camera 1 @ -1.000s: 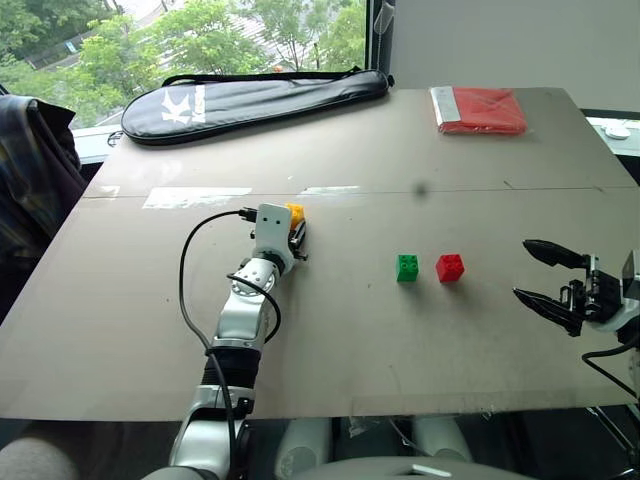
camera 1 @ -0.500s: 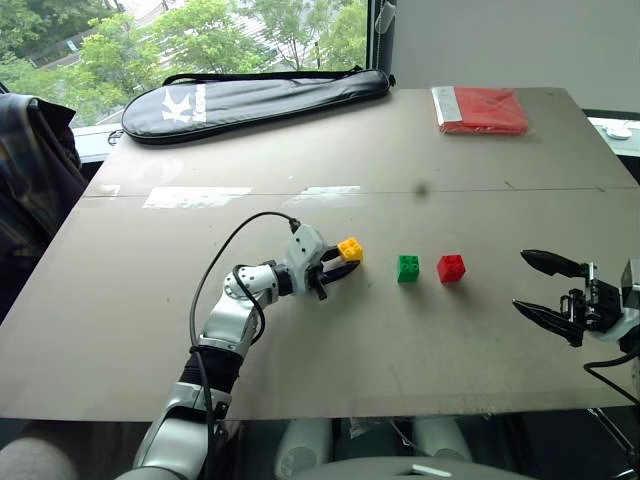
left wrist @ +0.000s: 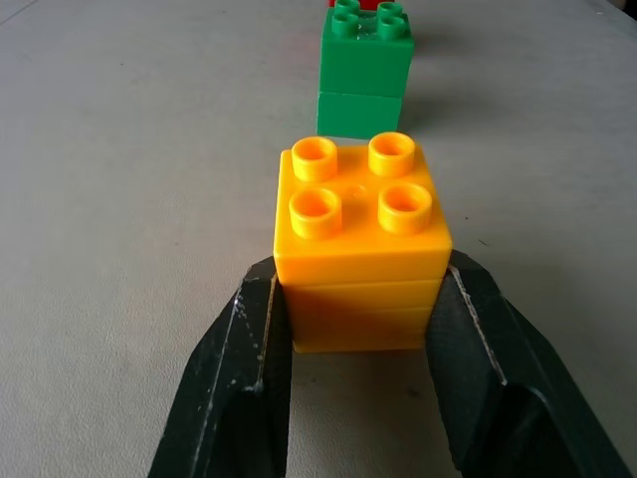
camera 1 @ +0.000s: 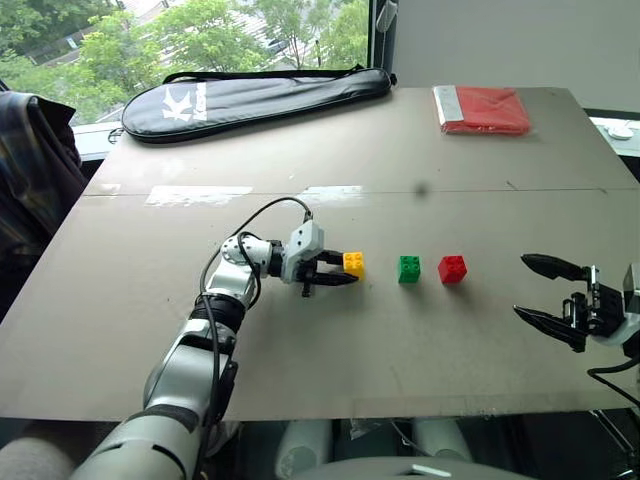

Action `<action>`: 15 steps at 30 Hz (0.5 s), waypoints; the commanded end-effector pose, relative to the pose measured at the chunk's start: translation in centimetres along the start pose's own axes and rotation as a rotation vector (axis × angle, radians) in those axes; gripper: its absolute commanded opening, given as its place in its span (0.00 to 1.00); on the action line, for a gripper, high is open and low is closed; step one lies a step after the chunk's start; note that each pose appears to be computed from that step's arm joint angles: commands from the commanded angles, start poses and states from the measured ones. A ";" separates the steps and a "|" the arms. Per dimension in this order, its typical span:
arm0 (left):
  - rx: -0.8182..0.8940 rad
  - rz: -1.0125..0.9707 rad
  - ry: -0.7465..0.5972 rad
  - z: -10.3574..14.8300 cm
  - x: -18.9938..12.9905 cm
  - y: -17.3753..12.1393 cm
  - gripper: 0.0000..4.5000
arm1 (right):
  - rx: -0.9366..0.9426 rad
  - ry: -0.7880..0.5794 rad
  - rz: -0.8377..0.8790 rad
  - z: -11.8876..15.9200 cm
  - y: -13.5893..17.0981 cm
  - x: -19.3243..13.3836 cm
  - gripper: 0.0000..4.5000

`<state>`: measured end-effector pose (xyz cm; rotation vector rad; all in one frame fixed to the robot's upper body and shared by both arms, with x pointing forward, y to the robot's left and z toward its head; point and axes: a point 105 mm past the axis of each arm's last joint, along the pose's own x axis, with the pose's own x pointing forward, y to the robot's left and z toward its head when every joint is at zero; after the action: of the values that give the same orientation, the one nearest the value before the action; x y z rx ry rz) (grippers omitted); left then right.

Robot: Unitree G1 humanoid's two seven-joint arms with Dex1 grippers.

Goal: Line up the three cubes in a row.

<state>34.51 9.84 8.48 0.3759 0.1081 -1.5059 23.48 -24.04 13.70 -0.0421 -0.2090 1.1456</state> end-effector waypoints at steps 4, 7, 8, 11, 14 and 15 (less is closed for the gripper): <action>0.078 -0.074 0.062 -0.4 1.2 -0.3 0.28 | -0.055 -0.017 -0.014 1.2 0.4 -0.4 1.00; 0.078 -0.076 0.066 -0.4 1.3 -0.2 0.28 | -0.053 -0.016 -0.017 1.1 0.5 -0.4 1.00; 0.077 -0.076 0.065 -0.4 1.4 -0.2 0.28 | -0.053 -0.016 -0.019 1.1 0.6 -0.4 1.00; 0.072 -0.079 0.059 -0.4 1.5 -0.2 0.28 | -0.051 -0.015 -0.023 1.1 0.6 -0.6 1.00; 0.071 -0.081 0.060 -0.5 1.6 -0.2 0.56 | -0.052 -0.014 -0.022 1.1 0.6 -0.5 1.00; 0.071 -0.081 0.061 -0.5 1.5 -0.2 0.65 | -0.052 -0.014 -0.021 1.1 0.6 -0.5 1.00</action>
<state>34.69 8.58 8.07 0.4645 0.0914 -1.5651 22.75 -23.92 13.35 -0.0381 -0.1961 1.1338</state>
